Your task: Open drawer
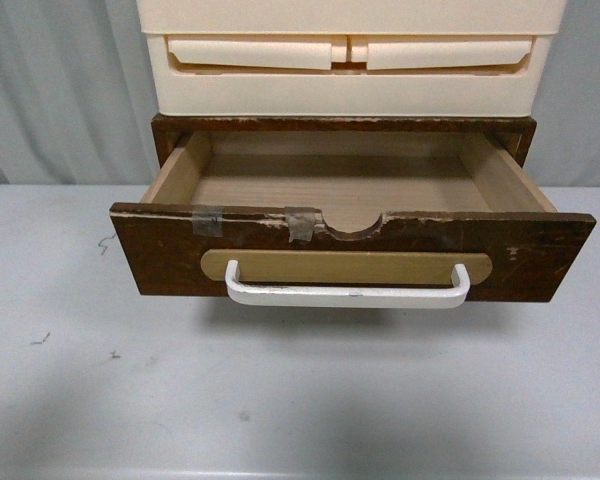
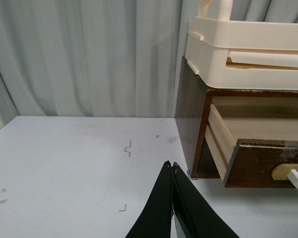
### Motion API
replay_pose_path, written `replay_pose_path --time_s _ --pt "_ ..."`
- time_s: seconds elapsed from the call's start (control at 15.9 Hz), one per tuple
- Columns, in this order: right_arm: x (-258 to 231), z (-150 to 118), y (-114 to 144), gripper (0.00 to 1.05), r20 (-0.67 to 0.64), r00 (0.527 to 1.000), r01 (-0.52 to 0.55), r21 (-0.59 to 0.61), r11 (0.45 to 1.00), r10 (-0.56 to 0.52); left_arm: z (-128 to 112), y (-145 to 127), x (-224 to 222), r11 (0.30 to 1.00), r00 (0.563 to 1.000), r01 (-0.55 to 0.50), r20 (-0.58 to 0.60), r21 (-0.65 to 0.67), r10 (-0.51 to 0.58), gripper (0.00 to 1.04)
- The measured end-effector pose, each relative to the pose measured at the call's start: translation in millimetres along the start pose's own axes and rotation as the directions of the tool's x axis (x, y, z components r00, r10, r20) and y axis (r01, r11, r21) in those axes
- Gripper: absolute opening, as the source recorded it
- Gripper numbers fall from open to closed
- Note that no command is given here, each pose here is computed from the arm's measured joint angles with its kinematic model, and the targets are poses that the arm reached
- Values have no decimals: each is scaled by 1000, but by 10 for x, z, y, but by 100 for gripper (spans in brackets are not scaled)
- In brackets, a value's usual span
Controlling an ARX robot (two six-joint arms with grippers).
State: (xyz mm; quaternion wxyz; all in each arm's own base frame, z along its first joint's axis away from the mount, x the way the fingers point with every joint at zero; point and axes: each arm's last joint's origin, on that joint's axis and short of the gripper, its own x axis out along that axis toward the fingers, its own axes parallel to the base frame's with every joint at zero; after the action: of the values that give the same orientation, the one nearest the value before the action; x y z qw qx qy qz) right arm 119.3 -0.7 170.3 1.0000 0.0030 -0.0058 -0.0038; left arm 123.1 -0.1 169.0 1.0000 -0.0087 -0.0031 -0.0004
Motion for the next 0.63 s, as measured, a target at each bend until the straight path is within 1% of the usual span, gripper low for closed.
replay_pose_path --time_s 0.57,0.63 --pt "-112 -3 0 2 1 1000 0 0 1000 0 2 0 -130 1000 1000 0 2 0 0 2" --pt "-149 -36 -1 2 -32 999 0 0 1000 0 2 0 -141 1000 1000 0 3 0 0 2"
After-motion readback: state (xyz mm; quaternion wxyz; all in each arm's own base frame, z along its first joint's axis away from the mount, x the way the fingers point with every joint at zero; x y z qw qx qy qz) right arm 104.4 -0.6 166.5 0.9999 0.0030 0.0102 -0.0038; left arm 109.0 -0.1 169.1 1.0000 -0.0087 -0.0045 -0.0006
